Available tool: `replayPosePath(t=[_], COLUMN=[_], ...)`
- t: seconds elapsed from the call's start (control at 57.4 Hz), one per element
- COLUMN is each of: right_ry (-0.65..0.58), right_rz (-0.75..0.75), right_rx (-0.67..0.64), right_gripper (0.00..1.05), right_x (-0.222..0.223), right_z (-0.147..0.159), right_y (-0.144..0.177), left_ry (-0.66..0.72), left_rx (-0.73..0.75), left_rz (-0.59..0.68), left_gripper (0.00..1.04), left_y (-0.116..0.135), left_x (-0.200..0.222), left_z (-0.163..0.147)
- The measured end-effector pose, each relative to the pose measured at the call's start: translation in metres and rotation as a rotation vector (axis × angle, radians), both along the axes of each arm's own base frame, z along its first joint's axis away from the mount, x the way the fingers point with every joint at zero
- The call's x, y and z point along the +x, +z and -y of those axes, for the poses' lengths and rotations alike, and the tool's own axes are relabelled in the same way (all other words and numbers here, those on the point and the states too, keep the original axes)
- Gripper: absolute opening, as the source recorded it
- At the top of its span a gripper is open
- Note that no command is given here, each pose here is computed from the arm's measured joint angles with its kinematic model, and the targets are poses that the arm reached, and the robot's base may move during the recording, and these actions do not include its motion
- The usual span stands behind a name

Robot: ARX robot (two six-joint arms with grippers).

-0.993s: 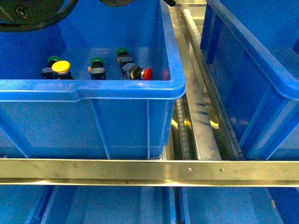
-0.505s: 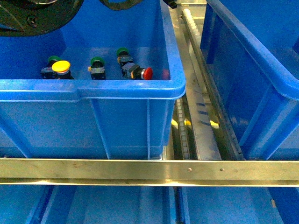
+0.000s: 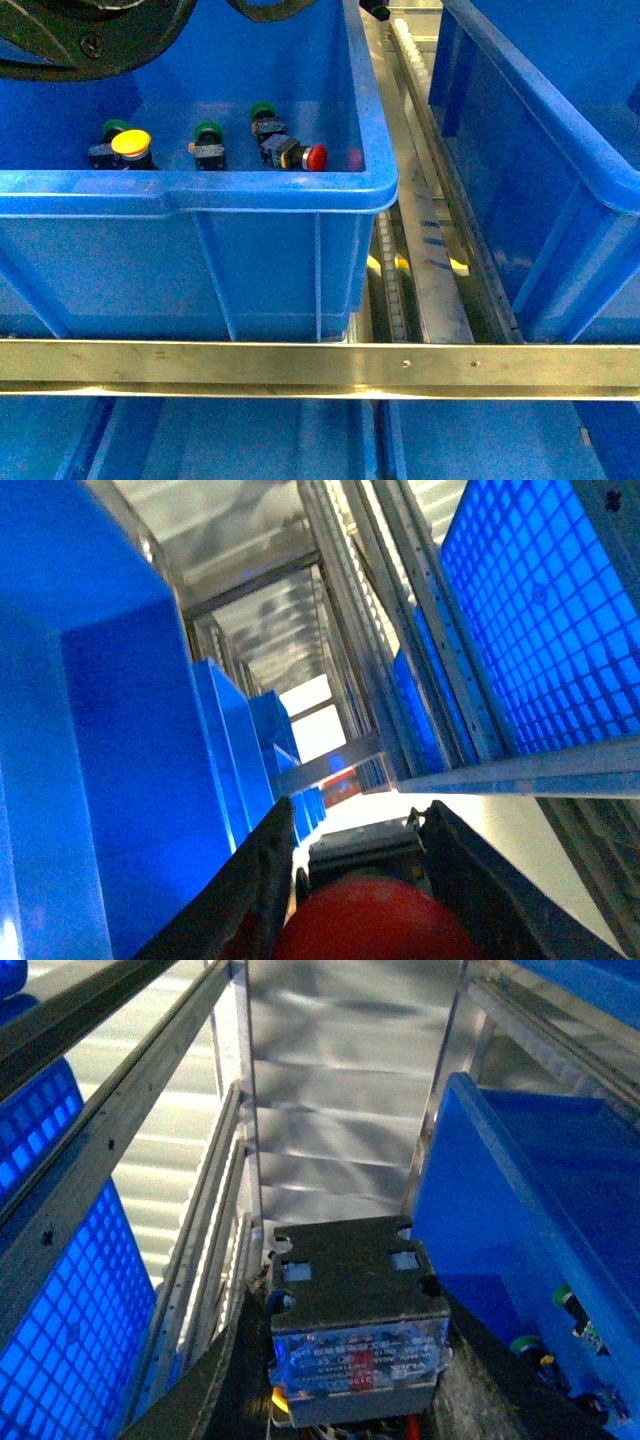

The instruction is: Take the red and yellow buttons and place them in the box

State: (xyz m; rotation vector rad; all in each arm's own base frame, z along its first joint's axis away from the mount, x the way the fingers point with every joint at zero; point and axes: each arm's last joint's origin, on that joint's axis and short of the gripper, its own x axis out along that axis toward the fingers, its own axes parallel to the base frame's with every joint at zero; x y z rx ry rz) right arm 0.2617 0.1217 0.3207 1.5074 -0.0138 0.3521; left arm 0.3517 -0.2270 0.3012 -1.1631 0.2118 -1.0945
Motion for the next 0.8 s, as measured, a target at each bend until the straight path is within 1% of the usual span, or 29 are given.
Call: replayPosePath(t=[0.07,0.087,0.122,0.139,0.209,0.244,0.279,0.331,0.435,0.47,0.575,0.731,0.801], right_ry=[-0.004,-0.006,-0.010,-0.011,-0.024,-0.036,-0.049,-0.070,-0.103,-0.114,-0.131,-0.160,-0.166], right_rz=[0.002,0.003,0.004,0.003,-0.002,-0.008,-0.016,-0.024,-0.036,-0.044,-0.054,-0.073,-0.076], right_rx=[0.002,0.002,0.002,0.002,-0.002,-0.008,-0.014,-0.029,-0.048,-0.066,-0.096,-0.186,-0.245], right_gripper=[0.33,0.33,0.33,0.33,0.33,0.33,0.33,0.33,0.33,0.33,0.33,0.33,0.33], right_x=[-0.001,-0.001,-0.001,-0.001,0.000,0.001,0.002,0.004,0.006,0.008,0.008,0.006,0.004], right_z=[0.002,0.002,0.003,0.004,0.008,0.011,0.014,0.019,0.025,0.026,0.028,0.028,0.026], right_y=[0.001,0.001,0.001,0.001,-0.002,-0.005,-0.008,-0.011,-0.016,-0.019,-0.023,-0.025,-0.024], left_ry=[0.014,0.016,0.022,0.024,0.035,0.049,0.057,0.072,0.098,0.119,0.157,0.253,0.342], left_rx=[0.006,0.007,0.011,0.011,0.015,0.015,0.012,0.005,-0.005,-0.004,0.011,0.087,0.155], left_rz=[0.012,0.013,0.020,0.021,0.034,0.043,0.054,0.067,0.096,0.118,0.147,0.175,0.177], left_gripper=[0.56,0.58,0.65,0.67,0.81,0.91,0.99,0.96,0.97,0.97,0.97,0.97,0.97], left_y=[0.000,0.000,0.000,0.000,0.001,0.002,0.005,0.010,0.022,0.028,0.037,0.045,0.045], left_x=[0.000,0.000,0.000,0.000,0.000,0.000,-0.001,-0.003,-0.009,-0.013,-0.025,-0.051,-0.066], left_z=[0.000,0.000,0.000,0.000,-0.001,-0.002,-0.004,-0.010,-0.022,-0.032,-0.050,-0.089,-0.110])
